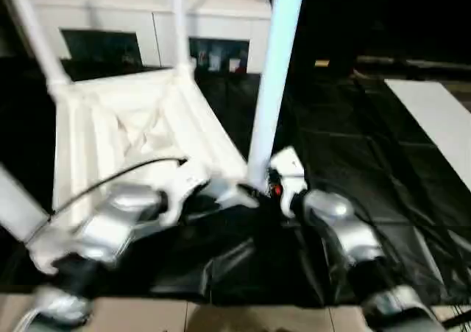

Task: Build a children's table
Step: Rotate leg to tighten

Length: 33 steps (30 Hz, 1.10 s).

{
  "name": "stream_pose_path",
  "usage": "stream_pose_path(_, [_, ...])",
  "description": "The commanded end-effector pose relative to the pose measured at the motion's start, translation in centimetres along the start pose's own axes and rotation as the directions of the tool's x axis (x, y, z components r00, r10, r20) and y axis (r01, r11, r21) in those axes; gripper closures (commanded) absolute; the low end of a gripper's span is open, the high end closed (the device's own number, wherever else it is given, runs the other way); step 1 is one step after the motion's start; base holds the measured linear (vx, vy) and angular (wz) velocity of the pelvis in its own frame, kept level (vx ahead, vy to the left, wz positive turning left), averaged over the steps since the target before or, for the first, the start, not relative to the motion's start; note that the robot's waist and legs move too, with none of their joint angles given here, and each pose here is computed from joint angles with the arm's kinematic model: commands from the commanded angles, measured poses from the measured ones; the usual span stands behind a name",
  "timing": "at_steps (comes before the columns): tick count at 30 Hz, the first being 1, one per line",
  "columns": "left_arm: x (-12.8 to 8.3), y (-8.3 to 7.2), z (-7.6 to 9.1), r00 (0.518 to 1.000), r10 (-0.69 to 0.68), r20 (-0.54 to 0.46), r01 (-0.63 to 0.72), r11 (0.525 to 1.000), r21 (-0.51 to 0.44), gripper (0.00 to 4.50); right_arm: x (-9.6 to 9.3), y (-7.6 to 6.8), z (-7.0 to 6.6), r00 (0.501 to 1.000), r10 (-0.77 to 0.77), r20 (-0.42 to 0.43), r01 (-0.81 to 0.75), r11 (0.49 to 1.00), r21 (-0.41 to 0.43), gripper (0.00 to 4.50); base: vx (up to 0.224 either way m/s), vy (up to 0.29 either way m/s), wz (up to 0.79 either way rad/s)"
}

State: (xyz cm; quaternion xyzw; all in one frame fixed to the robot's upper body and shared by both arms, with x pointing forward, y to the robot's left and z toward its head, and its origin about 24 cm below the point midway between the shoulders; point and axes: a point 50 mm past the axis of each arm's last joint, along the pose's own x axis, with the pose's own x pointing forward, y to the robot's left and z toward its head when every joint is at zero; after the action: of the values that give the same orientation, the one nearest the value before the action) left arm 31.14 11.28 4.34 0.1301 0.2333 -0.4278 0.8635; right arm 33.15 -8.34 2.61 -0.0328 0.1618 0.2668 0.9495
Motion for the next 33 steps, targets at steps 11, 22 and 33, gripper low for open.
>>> stream_pose_path(11, [3.4,1.1,4.8,0.911,0.39,0.134,-0.382,0.92,-0.086,4.5,2.8,3.9,0.1,0.995,-0.095,-0.035,0.101,0.964,0.245,1.86,0.0,0.0,0.0])
stream_pose_path(22, [1.1,0.9,2.8,0.982,0.159,0.101,-0.171,0.979,0.115,4.5,-0.7,-1.7,1.7,0.987,-0.109,0.12,0.112,0.993,-0.022,0.44,0.02,-0.004,-0.01])
stream_pose_path(33, [-2.2,-1.0,-0.1,0.953,-0.296,-0.065,0.303,0.929,0.212,4.5,-6.9,-3.1,0.7,0.903,0.43,0.001,-0.422,0.885,-0.198,0.35,0.0,0.0,0.0])
